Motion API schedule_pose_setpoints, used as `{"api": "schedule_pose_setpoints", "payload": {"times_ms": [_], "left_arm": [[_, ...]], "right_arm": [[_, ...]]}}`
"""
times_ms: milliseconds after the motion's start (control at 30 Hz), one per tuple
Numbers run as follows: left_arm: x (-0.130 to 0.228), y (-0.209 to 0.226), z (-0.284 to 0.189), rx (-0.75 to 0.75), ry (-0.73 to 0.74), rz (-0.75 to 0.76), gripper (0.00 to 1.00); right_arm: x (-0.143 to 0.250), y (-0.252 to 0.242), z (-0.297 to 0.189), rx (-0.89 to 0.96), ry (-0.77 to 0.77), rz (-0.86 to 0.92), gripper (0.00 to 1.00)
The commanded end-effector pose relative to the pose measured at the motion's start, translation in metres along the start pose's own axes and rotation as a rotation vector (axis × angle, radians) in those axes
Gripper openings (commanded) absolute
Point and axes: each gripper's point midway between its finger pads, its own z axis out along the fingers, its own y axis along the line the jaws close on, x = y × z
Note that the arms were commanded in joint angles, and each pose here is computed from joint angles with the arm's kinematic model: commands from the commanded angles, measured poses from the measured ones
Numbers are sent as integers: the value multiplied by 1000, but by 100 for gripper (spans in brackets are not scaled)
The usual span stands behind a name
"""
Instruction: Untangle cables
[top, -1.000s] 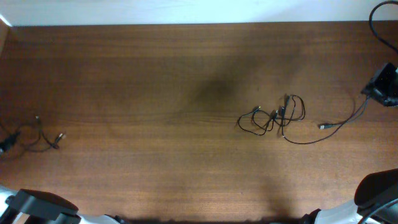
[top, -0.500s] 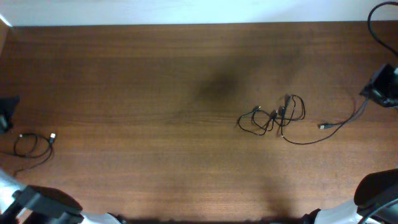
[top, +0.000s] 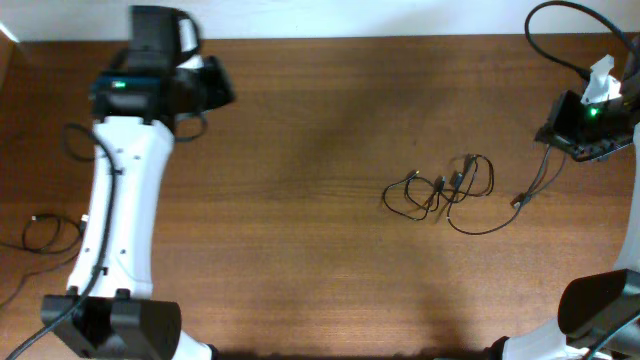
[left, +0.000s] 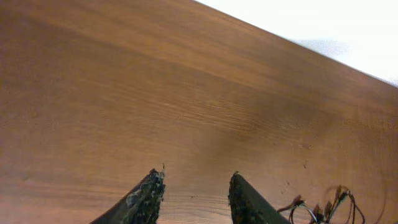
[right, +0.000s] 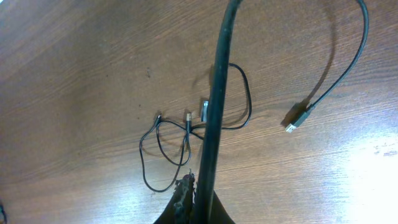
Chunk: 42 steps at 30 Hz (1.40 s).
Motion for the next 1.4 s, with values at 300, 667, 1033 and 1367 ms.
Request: {"api": "schedule_pose_setpoints", "payload": {"times_ms": [300,667,1033,1367], "left_arm": [[128,-148,100,326,304,501,34],[279,-239,170,463,431,802,60],[334,-205,213,341,570,839,62],[240,-100,232,-217,408,877,0]], "right_arm": [[0,-1,1,14,2,-11,4],[1,-2,1,25,5,-14,4],[6,-5,1,40,23,-30,4],[5,-9,1,62,20,-30,4]]}}
